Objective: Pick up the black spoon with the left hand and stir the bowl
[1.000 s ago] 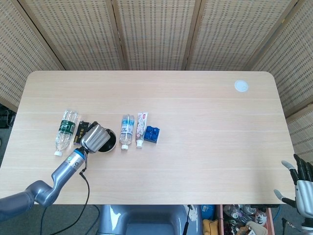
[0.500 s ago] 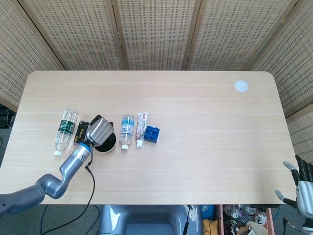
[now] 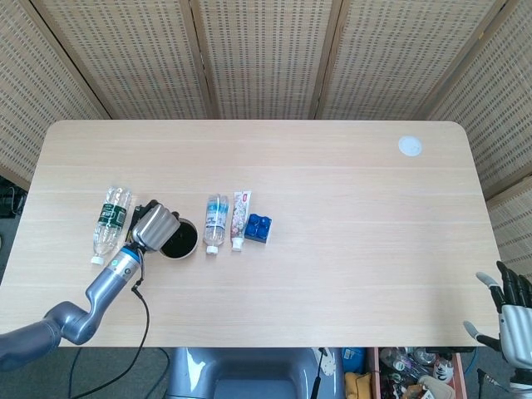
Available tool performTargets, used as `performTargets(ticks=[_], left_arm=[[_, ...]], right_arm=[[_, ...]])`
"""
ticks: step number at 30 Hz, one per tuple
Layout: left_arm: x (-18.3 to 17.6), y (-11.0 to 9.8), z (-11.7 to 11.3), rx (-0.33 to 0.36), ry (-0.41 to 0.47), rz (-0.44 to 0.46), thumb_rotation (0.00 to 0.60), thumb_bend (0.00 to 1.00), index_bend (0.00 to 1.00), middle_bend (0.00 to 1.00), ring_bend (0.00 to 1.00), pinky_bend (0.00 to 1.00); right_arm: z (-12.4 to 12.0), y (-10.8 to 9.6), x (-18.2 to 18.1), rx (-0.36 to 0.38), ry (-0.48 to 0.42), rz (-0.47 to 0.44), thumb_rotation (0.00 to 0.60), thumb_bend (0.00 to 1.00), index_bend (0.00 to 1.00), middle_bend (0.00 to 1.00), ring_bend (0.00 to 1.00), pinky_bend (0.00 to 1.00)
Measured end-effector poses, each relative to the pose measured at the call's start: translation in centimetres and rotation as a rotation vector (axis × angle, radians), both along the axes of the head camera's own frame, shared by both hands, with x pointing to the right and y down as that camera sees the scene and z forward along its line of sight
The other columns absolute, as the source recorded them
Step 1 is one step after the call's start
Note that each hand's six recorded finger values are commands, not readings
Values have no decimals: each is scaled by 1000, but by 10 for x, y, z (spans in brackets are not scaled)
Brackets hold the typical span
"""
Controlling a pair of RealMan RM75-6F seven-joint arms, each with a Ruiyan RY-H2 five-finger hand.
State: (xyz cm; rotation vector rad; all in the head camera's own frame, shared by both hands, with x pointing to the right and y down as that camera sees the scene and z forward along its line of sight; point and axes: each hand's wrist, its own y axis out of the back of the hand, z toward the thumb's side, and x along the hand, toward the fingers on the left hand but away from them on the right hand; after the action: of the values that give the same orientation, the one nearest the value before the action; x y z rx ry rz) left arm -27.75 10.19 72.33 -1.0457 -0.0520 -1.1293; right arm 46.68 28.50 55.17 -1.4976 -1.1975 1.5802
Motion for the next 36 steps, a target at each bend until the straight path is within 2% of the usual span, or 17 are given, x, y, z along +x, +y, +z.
performTargets(ticks=[8,20,29,36], left_arm=[[4,11,-3,-34,36,-6,600,492,688,824,804,777],[29,-3,1,-8,58,-15,600,492,688,825,804,777],[16,-7,7,-3,26,-38,600,492,688,825,804,777],[1,2,5,-30,23,-46,600,492,688,824,804,777]], right_arm=[[0,0,0,0,-1,-1,600,189,222,86,0,0],[-1,2,4,-2,11,13,600,189,221,86,0,0],[0,1,3,-6,10,12,600,189,221,86,0,0],[2,0,2,-6,4,7,600,189,222,86,0,0]])
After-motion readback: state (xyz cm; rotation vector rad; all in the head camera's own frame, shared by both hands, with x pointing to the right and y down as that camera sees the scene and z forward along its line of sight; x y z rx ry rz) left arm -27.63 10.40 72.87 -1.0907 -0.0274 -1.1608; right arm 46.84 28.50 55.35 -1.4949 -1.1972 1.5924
